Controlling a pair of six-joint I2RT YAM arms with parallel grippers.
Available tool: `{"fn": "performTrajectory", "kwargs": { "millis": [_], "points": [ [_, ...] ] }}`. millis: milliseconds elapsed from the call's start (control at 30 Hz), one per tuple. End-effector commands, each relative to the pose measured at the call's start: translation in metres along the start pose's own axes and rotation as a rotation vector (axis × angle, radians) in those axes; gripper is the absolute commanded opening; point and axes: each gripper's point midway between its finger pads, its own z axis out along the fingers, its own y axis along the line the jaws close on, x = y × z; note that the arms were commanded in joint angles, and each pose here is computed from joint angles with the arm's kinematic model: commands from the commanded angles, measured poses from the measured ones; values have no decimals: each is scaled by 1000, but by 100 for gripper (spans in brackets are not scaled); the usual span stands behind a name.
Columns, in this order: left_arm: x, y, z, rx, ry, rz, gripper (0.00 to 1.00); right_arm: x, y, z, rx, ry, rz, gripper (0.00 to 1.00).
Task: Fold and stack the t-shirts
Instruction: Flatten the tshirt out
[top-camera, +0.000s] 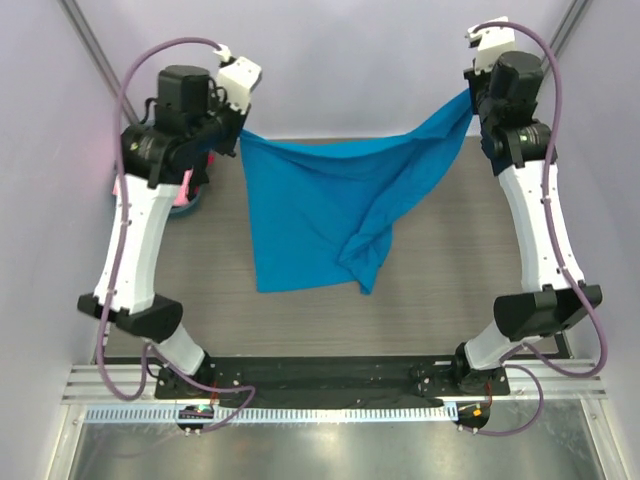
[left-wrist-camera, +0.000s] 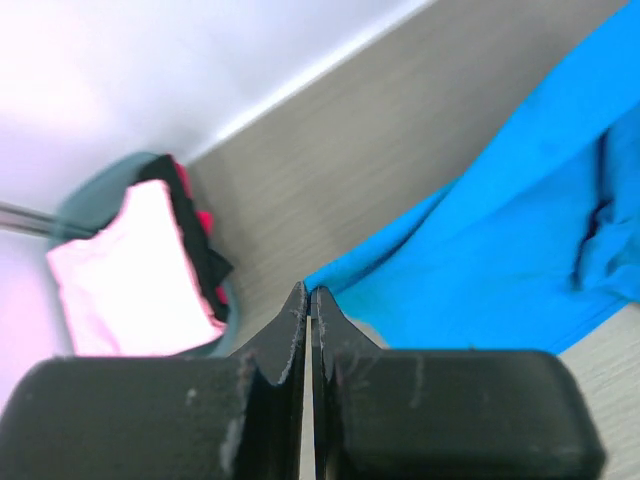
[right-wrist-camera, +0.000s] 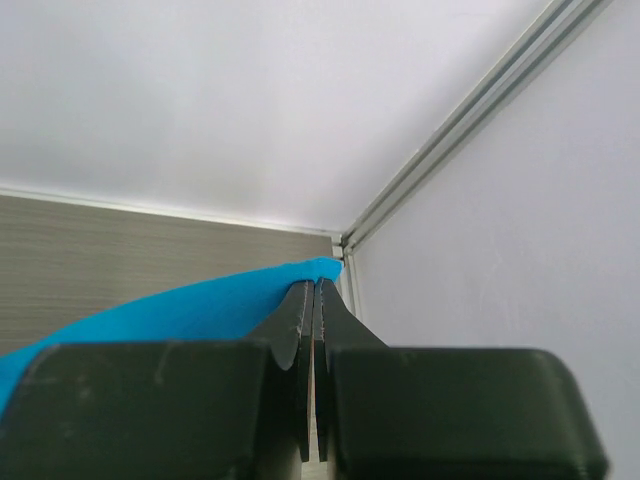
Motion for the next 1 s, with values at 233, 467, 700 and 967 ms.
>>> {"fn": "performTrajectory", "kwargs": {
  "millis": [233,467,700,967],
  "points": [
    [-19,26,-120,-155,-203,19,0,-96,-72,-160,45,-353,99,1],
    [-19,32,-182,-196,-312,3,0,-107,-97,-239,38,-426,109,1],
    [-33,44,-229,-269,-438,-3,0,-115,-118,-281,81,-484,70,1],
    [-45,60,-176,-305,-379,55,0,-123,-105,-230,79,-448,6,1]
  ]
}}
